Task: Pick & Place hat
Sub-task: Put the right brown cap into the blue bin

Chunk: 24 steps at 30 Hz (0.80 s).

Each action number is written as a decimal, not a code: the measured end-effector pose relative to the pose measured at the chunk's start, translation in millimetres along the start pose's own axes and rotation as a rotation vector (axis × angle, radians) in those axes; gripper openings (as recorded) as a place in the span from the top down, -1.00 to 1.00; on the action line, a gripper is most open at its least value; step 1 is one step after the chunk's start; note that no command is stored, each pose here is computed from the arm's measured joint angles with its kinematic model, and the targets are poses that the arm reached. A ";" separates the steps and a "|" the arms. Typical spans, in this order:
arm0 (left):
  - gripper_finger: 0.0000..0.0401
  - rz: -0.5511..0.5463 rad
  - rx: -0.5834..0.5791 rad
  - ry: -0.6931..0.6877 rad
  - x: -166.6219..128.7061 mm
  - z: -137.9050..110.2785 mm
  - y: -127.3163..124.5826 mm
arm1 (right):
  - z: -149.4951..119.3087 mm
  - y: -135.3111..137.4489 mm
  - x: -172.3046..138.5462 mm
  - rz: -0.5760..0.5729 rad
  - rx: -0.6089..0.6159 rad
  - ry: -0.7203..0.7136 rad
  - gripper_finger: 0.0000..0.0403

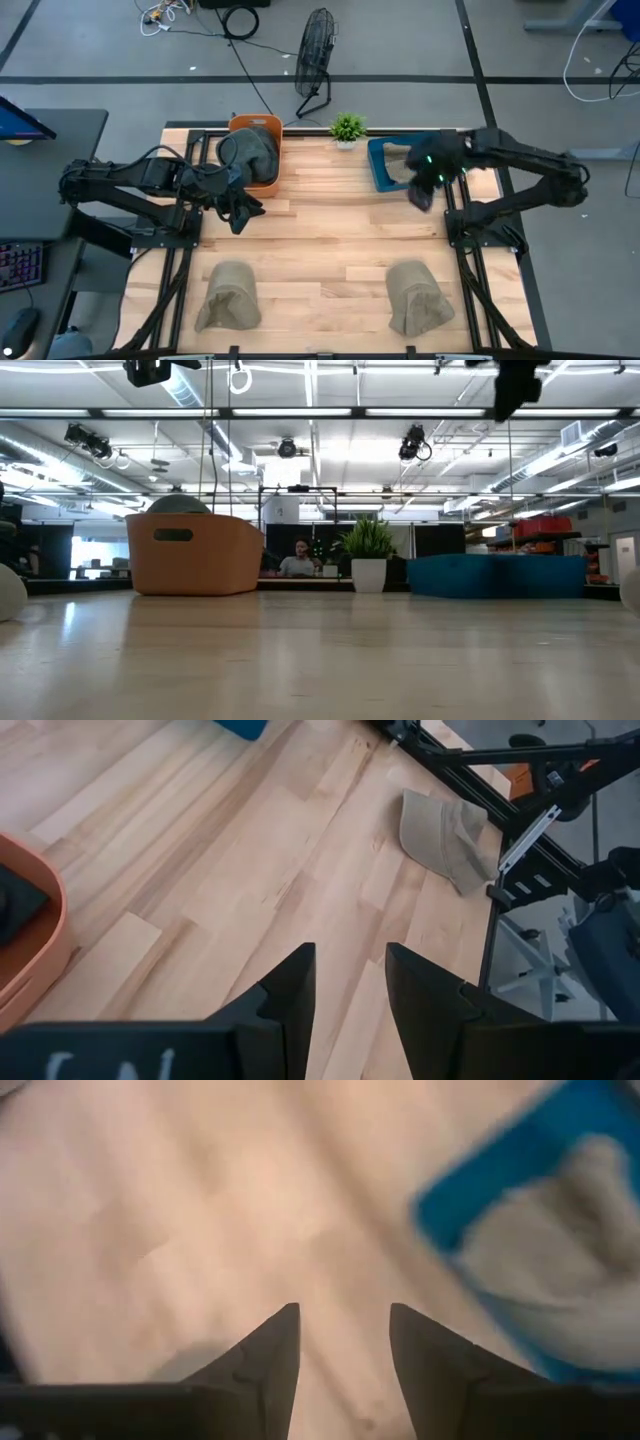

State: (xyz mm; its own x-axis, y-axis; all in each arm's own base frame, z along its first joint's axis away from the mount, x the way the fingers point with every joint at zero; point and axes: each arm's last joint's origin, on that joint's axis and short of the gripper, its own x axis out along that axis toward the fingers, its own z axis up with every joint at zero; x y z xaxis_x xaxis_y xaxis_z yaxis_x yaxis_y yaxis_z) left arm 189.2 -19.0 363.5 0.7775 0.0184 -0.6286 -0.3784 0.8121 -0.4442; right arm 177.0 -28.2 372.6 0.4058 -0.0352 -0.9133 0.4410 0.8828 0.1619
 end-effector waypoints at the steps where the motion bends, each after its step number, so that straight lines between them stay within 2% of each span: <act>1: 0.37 0.001 0.000 0.000 0.1 0.0 0.0 | -4.8 8.8 -1.8 0.040 -0.057 0.006 0.22; 4: 0.37 0.002 0.000 -0.001 0.1 0.1 0.0 | -19.1 34.9 -4.7 0.151 -0.272 0.037 0.22; 8: 0.37 0.002 -0.010 -0.001 0.1 0.1 0.0 | -33.2 68.6 -2.7 0.286 -0.451 0.077 0.22; 14: 0.37 0.013 -0.026 -0.011 0.1 0.3 0.4 | -52.0 114.1 22.9 0.307 -0.644 0.122 0.22; 17: 0.37 0.021 -0.026 -0.017 0.1 0.5 0.6 | -63.5 129.6 43.2 0.291 -0.675 0.186 0.22; 21: 0.37 0.022 -0.026 -0.018 0.1 0.5 0.6 | -83.0 139.6 71.3 0.235 -0.592 0.341 0.22; 24: 0.37 0.022 -0.026 -0.018 0.1 0.5 0.6 | -99.3 145.1 89.2 0.209 -0.582 0.452 0.22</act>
State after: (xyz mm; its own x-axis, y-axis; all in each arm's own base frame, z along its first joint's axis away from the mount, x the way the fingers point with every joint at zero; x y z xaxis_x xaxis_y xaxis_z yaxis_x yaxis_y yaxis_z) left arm 189.3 -18.2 363.5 0.7779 0.0468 -0.6267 -0.4078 0.7963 -0.4468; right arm 197.7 143.2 277.6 0.0126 0.2442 -0.9696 -0.1522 0.9589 0.2395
